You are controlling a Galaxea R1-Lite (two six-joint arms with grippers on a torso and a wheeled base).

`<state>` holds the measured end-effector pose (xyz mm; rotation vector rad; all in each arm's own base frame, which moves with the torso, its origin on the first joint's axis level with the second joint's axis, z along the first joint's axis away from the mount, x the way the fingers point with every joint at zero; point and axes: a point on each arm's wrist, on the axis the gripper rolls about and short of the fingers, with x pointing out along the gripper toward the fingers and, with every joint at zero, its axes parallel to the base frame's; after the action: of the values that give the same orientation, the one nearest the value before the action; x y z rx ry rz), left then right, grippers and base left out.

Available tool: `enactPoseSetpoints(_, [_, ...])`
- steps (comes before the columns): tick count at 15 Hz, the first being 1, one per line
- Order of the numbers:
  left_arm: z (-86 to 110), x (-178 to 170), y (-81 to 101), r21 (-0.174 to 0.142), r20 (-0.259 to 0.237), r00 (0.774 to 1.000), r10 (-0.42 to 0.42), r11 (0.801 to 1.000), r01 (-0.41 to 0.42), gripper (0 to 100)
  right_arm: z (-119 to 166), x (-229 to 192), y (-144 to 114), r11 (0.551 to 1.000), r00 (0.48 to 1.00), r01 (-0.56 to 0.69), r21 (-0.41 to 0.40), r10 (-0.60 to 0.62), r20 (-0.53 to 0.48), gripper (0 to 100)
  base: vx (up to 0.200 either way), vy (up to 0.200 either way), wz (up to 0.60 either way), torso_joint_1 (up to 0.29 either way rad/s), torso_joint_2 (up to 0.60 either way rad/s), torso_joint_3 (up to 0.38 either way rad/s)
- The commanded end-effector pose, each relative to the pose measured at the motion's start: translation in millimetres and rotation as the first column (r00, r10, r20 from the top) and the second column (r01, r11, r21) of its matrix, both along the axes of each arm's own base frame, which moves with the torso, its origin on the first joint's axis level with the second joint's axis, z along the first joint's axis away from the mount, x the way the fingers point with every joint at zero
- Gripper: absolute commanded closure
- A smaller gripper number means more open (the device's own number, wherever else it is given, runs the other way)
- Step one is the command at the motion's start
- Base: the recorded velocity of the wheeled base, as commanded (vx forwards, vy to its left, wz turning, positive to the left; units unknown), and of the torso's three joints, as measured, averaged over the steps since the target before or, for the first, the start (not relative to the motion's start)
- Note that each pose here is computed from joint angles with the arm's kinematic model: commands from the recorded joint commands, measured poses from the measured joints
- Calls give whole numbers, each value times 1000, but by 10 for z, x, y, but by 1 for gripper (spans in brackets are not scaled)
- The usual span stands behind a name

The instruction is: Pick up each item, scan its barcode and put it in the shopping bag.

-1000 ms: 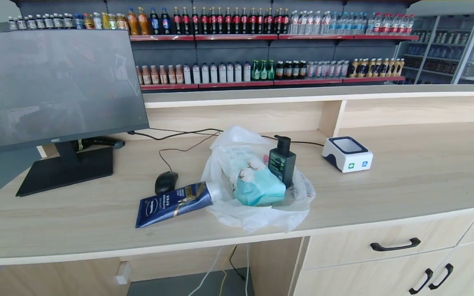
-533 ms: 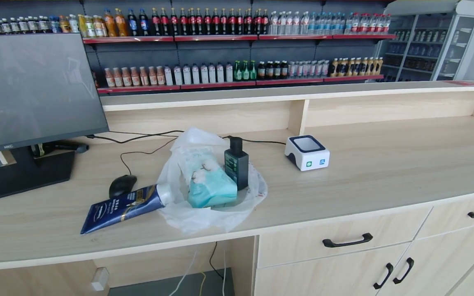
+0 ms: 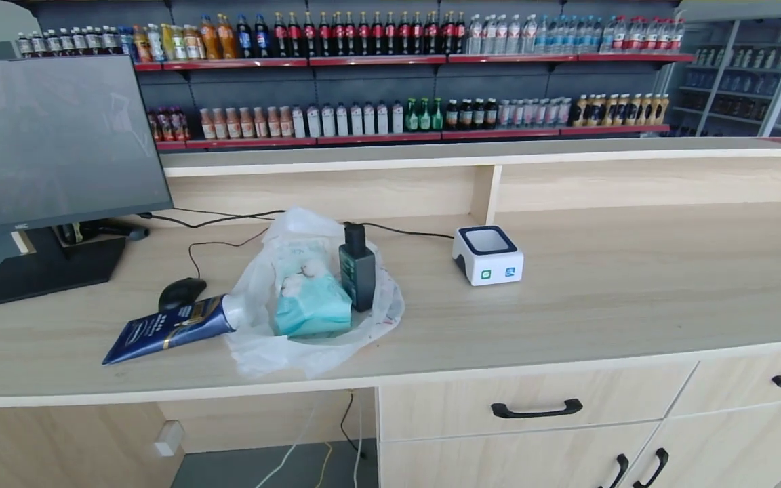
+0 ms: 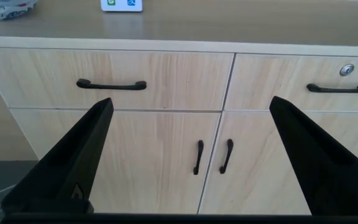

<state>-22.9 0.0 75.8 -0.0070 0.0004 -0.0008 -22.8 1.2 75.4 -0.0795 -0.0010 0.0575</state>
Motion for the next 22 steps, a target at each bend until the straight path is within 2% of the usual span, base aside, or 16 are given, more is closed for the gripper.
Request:
enactPoseSetpoints(1, [0, 0, 0, -1, 0, 1000, 1, 1000, -1, 100, 1, 0, 0, 1000, 1000, -1, -3, 1, 1, 0, 0, -200, 0, 2, 2, 2])
enactPoseSetpoints(12, [0, 0, 0, 2, 0, 1000, -1, 1000, 1, 100, 1, 0, 0, 1000, 1000, -1, -2, 1, 1, 0, 0, -200, 0, 4, 1, -1])
enactPoseSetpoints(18, [0, 0, 0, 1, 0, 1000, -1, 1000, 1, 100, 1, 0, 0, 1000, 1000, -1, 1, 1, 1, 0, 0, 0, 0, 0, 0, 0])
enactPoseSetpoints(22, [0, 0, 0, -1, 0, 1000, 1, 1000, -1, 100, 1, 0, 0, 1000, 1000, -1, 3, 1, 1, 0, -200, 0, 0, 7, 6, 0])
